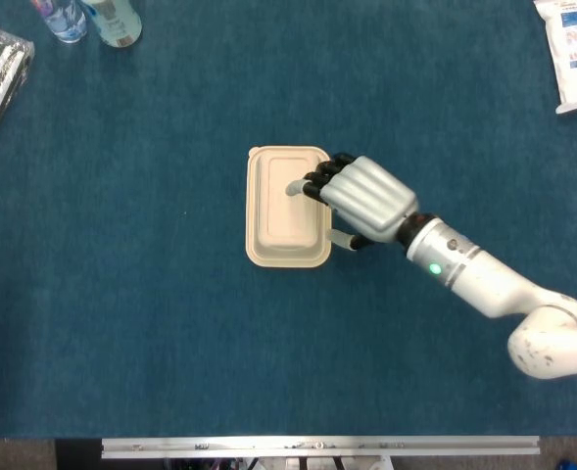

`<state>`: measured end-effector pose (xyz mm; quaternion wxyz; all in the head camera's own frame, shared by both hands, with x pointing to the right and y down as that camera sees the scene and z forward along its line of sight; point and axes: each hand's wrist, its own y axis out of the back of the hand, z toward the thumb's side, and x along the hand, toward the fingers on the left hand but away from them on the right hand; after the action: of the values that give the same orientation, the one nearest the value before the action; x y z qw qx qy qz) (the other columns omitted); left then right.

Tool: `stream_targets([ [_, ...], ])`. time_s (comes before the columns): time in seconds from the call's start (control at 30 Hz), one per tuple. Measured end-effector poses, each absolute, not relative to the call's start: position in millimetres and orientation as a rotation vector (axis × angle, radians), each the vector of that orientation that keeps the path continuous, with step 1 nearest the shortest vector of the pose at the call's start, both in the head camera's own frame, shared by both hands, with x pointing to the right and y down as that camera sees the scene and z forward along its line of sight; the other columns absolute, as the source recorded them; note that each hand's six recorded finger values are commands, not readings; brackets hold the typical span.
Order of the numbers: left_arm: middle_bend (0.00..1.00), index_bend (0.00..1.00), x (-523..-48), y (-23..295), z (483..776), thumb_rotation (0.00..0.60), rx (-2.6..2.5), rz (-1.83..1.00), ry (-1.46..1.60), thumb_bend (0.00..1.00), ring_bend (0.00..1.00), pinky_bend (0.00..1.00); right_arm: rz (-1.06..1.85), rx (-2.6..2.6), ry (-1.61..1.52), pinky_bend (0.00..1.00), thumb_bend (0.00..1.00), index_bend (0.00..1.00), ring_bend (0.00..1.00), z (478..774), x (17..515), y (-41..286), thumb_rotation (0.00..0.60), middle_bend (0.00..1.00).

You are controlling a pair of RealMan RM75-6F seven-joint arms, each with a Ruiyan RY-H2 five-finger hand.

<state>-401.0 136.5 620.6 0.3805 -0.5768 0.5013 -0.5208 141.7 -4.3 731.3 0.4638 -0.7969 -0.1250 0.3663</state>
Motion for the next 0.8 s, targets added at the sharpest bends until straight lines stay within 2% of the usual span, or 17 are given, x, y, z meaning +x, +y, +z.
stream_targets([
  [0.5,0.34,0.33,-408.3,139.4,618.4,0.600,-1.467,-1.335,1.299,0.40,0.32,0.28,0.927,-1.944,-0.247,0.25,0.25,0.25,0.26,745.0,124.0,-1.0,0.600,0.35],
  [0.8,0.34,0.33,-410.9,140.1,617.7,0.600,-1.463,-1.334,1.306,0.40,0.32,0.28,0.902,-1.939,-0.277,0.25,0.24,0.25,0.26,733.8,123.2,-1.9,0.600,0.35],
])
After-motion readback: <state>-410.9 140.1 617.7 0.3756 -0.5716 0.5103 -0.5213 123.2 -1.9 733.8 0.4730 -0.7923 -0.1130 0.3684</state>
